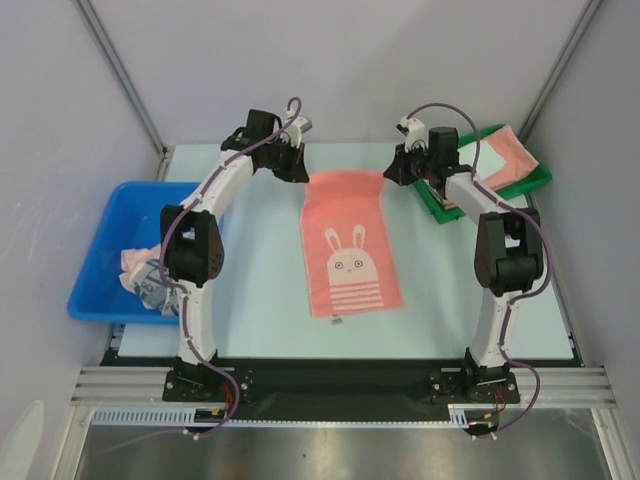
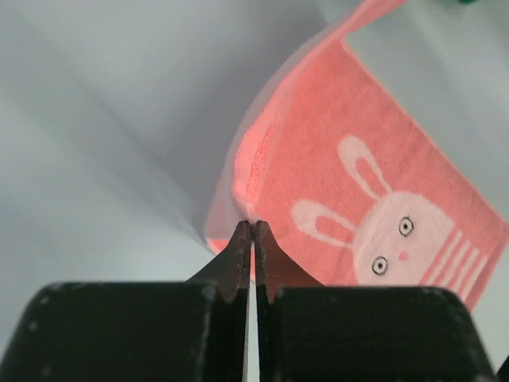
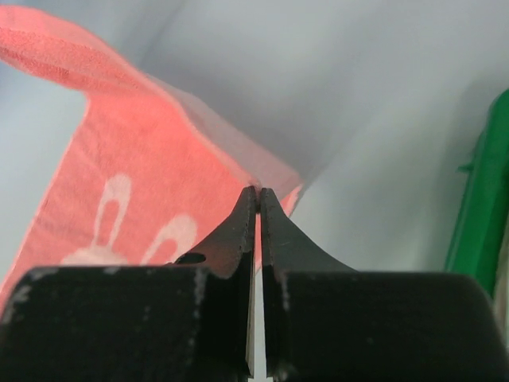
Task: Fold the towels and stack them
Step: Fold the towel
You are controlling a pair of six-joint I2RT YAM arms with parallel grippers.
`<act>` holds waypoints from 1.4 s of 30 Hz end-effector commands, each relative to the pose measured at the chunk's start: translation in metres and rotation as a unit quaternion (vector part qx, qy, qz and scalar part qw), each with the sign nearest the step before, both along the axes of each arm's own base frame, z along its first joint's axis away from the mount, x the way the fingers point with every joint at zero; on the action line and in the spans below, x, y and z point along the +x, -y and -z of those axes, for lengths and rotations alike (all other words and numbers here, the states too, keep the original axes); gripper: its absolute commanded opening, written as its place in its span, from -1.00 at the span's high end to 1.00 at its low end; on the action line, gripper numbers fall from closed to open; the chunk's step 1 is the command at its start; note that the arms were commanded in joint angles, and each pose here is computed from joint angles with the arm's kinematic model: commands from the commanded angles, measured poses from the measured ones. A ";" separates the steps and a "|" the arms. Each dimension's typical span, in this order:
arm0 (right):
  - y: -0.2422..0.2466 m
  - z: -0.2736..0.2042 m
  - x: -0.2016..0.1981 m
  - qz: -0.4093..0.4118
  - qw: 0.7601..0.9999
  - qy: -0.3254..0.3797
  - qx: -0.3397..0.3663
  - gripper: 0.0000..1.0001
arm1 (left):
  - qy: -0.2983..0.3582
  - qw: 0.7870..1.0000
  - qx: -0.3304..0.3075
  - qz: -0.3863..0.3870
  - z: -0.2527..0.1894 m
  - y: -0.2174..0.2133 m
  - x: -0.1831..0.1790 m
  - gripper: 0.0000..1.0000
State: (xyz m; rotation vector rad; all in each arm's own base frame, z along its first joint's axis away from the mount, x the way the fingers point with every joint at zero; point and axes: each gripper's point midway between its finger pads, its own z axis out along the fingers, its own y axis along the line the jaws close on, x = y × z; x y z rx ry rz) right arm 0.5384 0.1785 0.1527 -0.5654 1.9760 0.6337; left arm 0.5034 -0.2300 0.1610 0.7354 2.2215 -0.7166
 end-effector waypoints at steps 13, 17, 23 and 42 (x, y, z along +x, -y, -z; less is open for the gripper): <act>0.003 0.014 -0.151 0.053 0.992 -0.105 -0.044 1.00 | -0.015 0.996 0.049 0.077 -0.003 0.012 -0.173 0.99; 0.021 0.031 -0.183 0.113 0.977 -0.171 -0.060 1.00 | -0.029 0.993 0.063 0.097 0.006 0.016 -0.208 0.99; 0.026 0.052 -0.227 0.127 0.966 -0.220 -0.053 1.00 | -0.056 0.991 0.078 0.097 0.029 0.015 -0.241 0.99; 0.032 0.074 -0.275 0.147 0.953 -0.262 -0.042 1.00 | -0.122 0.978 0.120 0.120 0.082 0.024 -0.289 0.99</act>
